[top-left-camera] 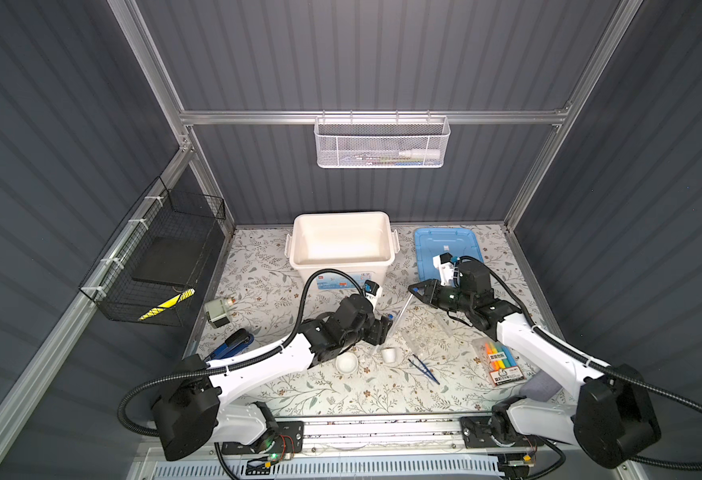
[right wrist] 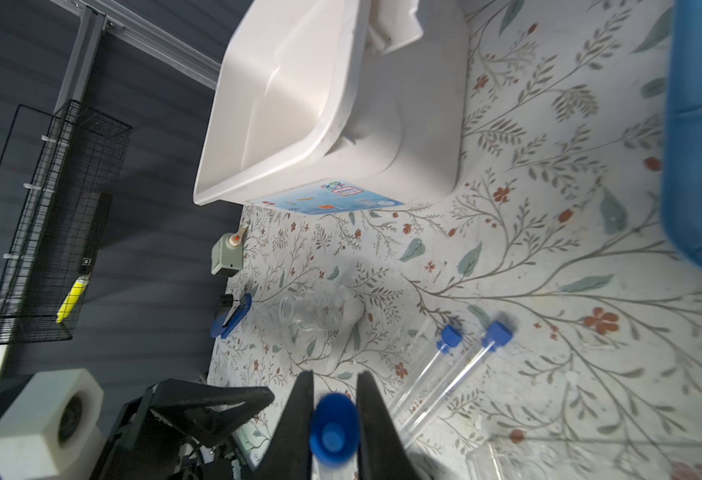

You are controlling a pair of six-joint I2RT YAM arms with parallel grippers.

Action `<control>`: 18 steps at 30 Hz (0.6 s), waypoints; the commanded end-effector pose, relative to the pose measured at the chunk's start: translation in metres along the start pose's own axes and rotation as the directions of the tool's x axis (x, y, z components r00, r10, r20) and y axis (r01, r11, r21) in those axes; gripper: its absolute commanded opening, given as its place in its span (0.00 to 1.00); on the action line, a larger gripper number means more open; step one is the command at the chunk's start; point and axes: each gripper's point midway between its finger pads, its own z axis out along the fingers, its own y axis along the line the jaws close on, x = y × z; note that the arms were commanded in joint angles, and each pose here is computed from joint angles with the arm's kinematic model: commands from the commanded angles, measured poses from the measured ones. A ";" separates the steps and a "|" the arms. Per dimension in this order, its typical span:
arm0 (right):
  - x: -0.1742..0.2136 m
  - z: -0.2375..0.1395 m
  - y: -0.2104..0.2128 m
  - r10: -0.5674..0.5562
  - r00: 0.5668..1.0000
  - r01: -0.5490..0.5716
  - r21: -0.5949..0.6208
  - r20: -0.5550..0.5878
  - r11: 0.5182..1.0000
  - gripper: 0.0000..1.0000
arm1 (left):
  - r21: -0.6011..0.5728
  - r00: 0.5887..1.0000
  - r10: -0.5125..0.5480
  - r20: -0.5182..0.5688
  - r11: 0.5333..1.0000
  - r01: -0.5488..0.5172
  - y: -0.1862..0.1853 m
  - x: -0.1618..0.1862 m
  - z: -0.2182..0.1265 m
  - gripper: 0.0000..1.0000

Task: Organize the chemistry lab equipment
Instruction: 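Open the left gripper and pull the tube away with the right gripper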

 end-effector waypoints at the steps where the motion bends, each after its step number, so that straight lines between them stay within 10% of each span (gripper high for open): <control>1: -0.003 -0.017 -0.022 -0.081 0.995 0.072 0.154 0.053 0.985 0.16 | -0.037 1.000 -0.015 0.001 0.999 0.015 0.003 -0.003 0.000 0.70; 18: -0.010 -0.044 -0.004 -0.518 0.842 0.449 0.336 0.151 0.828 0.16 | -0.246 0.991 -0.079 -0.110 0.968 0.050 0.041 0.026 0.040 0.78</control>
